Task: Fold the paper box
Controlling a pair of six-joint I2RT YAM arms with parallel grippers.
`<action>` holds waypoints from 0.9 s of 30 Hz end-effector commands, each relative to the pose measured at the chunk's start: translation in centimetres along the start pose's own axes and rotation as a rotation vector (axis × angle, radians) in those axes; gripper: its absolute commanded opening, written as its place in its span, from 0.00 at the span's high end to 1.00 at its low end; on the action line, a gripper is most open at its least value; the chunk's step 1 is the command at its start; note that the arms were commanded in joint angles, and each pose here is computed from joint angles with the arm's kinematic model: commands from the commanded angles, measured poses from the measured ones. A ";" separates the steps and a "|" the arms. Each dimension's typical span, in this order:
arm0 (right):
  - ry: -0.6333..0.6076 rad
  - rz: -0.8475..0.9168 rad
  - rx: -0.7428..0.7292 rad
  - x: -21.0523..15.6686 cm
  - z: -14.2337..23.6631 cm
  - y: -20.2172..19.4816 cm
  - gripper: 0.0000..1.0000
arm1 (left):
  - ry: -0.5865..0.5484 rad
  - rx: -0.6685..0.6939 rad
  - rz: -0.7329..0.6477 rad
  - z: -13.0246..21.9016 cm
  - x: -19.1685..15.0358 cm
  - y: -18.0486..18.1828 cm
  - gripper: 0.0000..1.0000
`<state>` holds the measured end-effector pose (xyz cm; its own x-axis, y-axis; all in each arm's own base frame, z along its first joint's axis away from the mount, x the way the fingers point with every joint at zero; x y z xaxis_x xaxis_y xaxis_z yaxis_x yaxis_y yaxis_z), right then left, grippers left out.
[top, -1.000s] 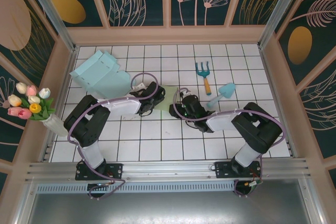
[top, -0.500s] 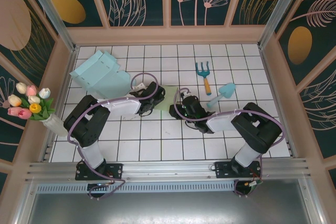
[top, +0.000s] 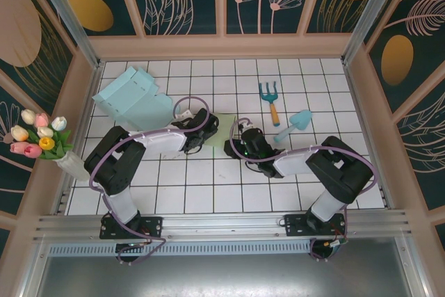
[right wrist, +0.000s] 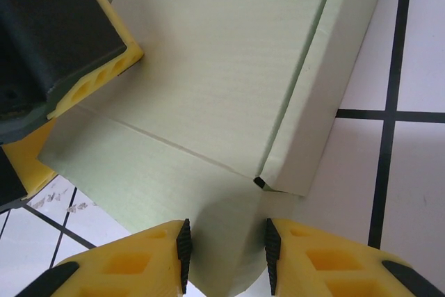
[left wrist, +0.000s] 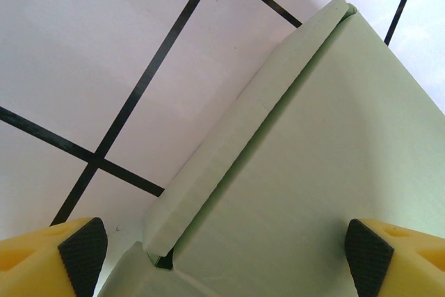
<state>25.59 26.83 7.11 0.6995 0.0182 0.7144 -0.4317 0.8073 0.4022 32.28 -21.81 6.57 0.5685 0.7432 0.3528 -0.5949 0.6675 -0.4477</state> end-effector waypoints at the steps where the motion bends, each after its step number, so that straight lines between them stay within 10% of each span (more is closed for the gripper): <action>1: 0.015 0.047 -0.001 -0.5 -0.1 0.2 0.63 | 0.014 0.199 -0.073 -0.8 -0.7 4.9 0.10; 27: -0.046 0.244 -0.097 -2.2 0.5 -2.6 0.66 | -0.014 0.228 -0.089 -1.1 -0.3 5.4 0.10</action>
<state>24.82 25.41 5.77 0.5772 0.1564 0.8015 -0.5411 0.8083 0.2319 32.28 -21.72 6.59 0.5652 0.7423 0.3598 -0.5962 0.6690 -0.4438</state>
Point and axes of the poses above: each hand's point on the last joint's axis, 136 mm out from that joint toward the fingers, its own z axis back along the fingers, its own y axis along the line the jaws close on, x = y × z, the point moved 4 cm from there along z, back along the fingers, and after that the axes turned 11 degrees about z, right-handed, at the moved point
